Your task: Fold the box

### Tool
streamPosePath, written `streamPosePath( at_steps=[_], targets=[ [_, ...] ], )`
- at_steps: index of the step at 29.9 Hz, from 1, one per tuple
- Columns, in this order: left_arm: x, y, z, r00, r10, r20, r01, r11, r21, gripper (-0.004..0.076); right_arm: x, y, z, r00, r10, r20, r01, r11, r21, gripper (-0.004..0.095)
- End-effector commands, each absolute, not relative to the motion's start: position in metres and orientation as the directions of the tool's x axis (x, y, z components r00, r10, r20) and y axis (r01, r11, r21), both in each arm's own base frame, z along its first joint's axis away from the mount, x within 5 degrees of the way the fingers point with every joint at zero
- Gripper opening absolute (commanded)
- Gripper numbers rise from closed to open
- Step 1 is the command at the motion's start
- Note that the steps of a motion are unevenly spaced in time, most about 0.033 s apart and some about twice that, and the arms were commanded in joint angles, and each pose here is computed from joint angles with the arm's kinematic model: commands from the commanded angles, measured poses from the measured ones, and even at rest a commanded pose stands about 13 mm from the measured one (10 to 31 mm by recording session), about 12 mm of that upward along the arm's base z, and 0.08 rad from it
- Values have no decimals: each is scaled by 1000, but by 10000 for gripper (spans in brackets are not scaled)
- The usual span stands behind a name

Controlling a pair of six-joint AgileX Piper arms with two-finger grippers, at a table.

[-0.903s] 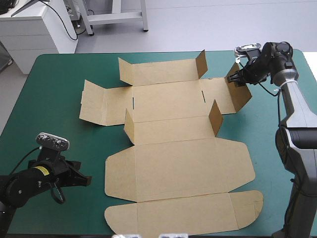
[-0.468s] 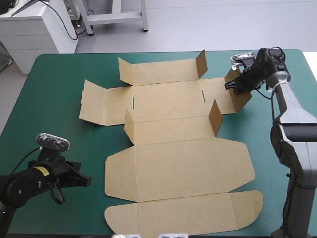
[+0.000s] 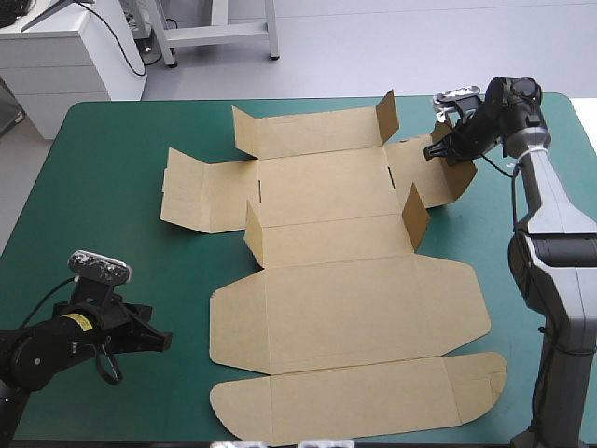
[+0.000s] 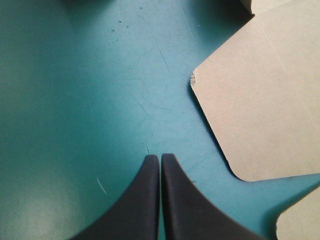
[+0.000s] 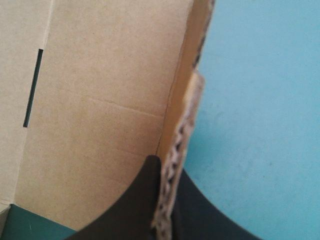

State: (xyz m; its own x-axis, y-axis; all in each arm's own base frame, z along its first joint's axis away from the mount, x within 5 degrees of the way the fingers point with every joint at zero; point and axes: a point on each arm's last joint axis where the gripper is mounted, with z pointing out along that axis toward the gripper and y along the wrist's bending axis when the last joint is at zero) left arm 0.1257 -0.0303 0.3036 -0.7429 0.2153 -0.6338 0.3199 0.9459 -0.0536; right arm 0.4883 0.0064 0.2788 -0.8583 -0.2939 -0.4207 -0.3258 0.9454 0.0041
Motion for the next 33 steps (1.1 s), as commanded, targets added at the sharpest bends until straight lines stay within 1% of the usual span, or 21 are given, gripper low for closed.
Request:
streamPosePath(
  at_steps=[1, 5, 11, 15, 18, 22, 29, 33],
  targets=[
    [128, -33, 314, -705, 187, -684, 317, 946, -68, -8, 476, 21, 320, -777, -370, -509, -422, 907, -15, -21],
    [129, -33, 314, -704, 186, -685, 317, 946, -68, -8, 474, 50, 320, -708, -495, -505, -542, 838, -62, -21],
    [129, -33, 314, -703, 188, -686, 318, 946, -67, -8, 468, 99, 322, -589, -634, -501, -669, 730, -137, -21],
    [129, -33, 314, -703, 188, -686, 318, 946, -67, -8, 470, 120, 326, -505, -672, -541, -692, 690, -212, -21],
    [129, -33, 314, -703, 188, -686, 318, 946, -67, -8, 473, 132, 331, -417, -696, -585, -702, 655, -279, -21],
    [129, -33, 314, -703, 188, -686, 318, 946, -67, -8, 471, 149, 343, -321, -722, -613, -716, 609, -342, -21],
    [129, -33, 314, -701, 189, -688, 319, 946, -65, -8, 458, 177, 360, -209, -750, -628, -761, 528, -378, -21],
    [129, -33, 314, -701, 186, -689, 319, 945, -69, -8, 449, 199, 361, -118, -790, -601, -794, 438, -420, -21]
  ],
)
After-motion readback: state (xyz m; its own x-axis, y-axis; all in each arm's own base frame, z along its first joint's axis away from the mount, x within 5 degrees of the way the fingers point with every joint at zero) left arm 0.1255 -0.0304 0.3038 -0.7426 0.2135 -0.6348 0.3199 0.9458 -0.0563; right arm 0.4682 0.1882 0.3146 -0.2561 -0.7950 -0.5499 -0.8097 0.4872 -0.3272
